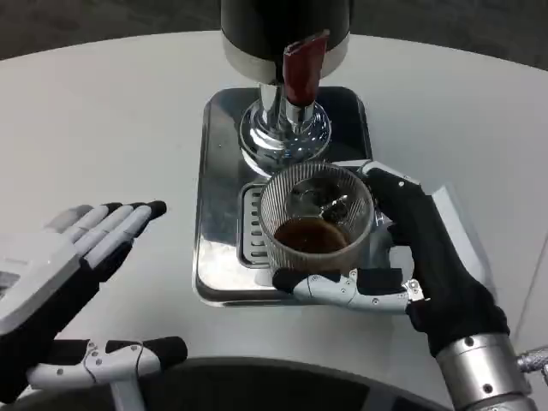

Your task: Grasp the cup under the faucet to collect the drink, then remove the cup.

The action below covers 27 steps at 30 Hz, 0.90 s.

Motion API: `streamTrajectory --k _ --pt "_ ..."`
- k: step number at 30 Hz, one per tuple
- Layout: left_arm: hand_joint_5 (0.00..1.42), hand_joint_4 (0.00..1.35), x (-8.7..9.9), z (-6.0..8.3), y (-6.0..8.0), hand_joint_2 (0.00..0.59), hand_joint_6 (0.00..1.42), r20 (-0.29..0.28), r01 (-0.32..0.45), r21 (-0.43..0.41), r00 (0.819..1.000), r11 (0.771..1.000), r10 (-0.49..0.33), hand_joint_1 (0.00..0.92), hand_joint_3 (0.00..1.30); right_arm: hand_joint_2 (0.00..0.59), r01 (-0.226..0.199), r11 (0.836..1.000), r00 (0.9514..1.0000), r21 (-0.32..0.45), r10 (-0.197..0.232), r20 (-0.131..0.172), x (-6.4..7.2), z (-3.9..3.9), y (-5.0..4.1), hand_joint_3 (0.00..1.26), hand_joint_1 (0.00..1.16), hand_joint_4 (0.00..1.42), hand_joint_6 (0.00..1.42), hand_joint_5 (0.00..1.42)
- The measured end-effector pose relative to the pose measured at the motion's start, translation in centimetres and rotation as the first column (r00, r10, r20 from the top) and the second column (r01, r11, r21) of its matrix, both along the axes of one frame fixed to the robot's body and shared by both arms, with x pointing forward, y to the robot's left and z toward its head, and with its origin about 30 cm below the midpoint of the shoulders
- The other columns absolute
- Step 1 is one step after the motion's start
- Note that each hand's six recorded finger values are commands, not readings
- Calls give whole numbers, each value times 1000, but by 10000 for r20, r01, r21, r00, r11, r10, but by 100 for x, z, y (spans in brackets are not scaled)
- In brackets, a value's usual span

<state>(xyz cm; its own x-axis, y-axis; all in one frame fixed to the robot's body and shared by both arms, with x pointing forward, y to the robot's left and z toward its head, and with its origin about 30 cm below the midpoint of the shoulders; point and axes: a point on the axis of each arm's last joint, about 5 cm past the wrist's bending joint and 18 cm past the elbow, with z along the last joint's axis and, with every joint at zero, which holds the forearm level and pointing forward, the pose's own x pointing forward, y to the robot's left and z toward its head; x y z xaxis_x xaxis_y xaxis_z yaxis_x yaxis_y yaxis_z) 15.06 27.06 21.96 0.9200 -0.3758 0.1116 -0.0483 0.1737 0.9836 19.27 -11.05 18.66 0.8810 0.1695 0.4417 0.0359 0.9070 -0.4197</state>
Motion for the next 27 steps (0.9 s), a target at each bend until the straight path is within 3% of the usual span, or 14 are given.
streamTrajectory --k 4,8,15,21,27 --pt "0 0 -70 -45 -44 76 0 123 -128 83 9998 9999 127 0 0 102 -104 9999 9999 12 104 26 -75 37 -7 675 1100 867 1351 960" --pt "0 0 -140 -97 -112 73 0 -61 -12 78 10000 10000 13 0 0 102 -498 9987 9987 -88 498 -50 -177 53 19 675 1100 867 1351 960" --pt "0 0 -162 -119 -138 73 0 49 -183 471 9998 9987 180 0 0 102 -883 9960 9936 -104 874 -719 -357 -40 75 675 1100 867 1351 960" --pt "0 0 -190 -145 -141 66 0 116 -20 523 9999 9986 14 0 0 102 -1075 9941 9935 -160 1068 -400 -422 28 83 675 1100 868 1351 957" --pt "0 0 -228 -187 -142 61 0 -127 286 636 9995 9976 -279 0 0 102 -1259 9912 9907 -410 1235 -564 -417 23 26 675 1100 868 1351 956"
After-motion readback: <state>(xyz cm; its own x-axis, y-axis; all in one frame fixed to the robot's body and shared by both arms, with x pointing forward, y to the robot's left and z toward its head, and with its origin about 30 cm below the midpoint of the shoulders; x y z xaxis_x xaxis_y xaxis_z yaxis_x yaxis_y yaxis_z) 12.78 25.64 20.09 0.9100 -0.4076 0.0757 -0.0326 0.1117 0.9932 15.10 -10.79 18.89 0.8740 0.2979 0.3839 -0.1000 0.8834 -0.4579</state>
